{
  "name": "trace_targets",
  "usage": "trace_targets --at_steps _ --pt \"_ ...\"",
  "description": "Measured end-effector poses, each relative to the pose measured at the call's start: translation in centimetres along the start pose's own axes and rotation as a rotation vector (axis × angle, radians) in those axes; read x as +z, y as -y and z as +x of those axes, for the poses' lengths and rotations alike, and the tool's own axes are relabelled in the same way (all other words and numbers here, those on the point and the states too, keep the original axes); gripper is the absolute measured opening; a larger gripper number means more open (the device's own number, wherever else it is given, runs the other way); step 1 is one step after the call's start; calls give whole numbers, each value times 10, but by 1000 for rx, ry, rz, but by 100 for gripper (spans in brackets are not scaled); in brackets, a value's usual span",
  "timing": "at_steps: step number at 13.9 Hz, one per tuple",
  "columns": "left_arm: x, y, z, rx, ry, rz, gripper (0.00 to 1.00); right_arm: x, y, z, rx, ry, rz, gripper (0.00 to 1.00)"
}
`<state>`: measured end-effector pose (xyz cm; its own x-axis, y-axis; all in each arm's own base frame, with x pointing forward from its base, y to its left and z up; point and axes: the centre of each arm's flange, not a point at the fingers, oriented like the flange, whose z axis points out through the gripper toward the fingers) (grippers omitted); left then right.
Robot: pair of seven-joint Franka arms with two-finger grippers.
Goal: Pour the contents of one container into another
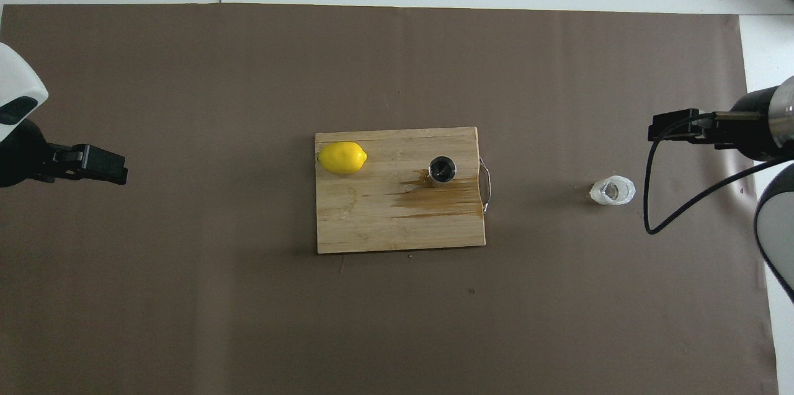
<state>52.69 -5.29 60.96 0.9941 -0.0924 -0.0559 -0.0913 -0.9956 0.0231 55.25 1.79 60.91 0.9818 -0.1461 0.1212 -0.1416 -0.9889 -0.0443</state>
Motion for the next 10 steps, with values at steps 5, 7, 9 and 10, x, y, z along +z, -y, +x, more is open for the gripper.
trace_targets --at_steps 5,7,9,10 --pt "0 0 0 0 0 0 100 -23 3 9 10 16 -16 100" --pt "0 0 0 0 0 0 100 -15 7 11 2 31 -18 100" --pt "0 0 0 0 0 0 100 -11 13 12 -8 37 -18 100" --pt "0 0 0 0 0 0 100 -10 14 11 -10 43 -18 100"
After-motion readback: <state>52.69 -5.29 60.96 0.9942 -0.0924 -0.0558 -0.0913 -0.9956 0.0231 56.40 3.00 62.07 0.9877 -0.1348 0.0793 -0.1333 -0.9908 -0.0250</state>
